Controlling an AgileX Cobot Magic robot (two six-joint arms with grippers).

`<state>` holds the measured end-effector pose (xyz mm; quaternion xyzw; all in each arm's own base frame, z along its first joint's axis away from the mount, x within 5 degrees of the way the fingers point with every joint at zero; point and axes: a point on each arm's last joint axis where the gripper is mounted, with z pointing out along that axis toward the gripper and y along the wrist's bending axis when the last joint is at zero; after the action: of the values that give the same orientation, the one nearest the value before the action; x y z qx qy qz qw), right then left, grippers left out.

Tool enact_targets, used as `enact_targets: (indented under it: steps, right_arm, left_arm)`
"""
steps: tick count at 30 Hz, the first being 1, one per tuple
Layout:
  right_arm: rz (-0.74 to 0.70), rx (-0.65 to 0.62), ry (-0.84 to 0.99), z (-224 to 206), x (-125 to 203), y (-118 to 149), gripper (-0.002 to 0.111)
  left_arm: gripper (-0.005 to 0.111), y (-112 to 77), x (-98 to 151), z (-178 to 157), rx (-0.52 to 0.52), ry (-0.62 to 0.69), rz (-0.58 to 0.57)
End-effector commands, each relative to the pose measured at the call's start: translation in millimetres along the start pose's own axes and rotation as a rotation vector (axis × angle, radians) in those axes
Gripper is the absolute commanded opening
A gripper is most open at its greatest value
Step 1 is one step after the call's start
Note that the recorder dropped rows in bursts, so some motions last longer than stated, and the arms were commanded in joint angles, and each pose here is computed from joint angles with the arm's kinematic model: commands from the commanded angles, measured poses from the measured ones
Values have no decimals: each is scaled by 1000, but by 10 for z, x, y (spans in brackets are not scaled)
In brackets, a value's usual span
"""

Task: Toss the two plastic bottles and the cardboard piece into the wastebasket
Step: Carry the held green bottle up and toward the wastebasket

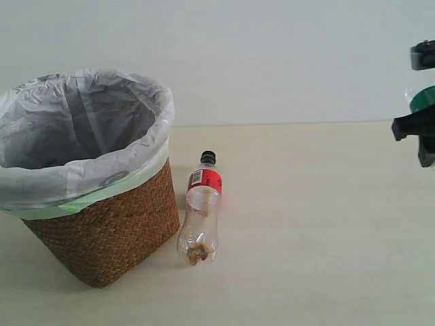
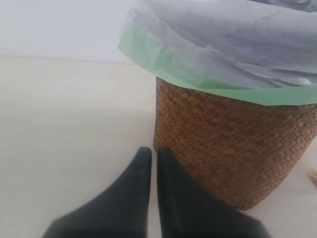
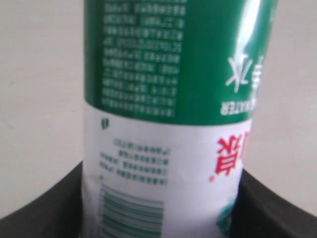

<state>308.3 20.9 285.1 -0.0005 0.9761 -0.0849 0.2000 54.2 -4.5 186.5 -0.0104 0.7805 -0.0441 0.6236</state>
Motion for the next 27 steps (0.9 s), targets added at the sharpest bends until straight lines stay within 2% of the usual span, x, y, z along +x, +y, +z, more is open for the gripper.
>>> enact_targets:
  steps: [1,9,16,27]
  right_arm:
    - [12,19,-11,-22,-5,-119,0]
    - [-21,12,5,163,-7,-74,0]
    - [13,-106,-80,363,78,66,0]
    - [13,-102,-89,387,91,67,0]
  left_arm:
    - [4,2,11,2,-2,0,-2]
    - [4,2,11,2,-2,0,-2]
    - [4,2,11,2,-2,0,-2]
    - [4,2,11,2,-2,0,-2]
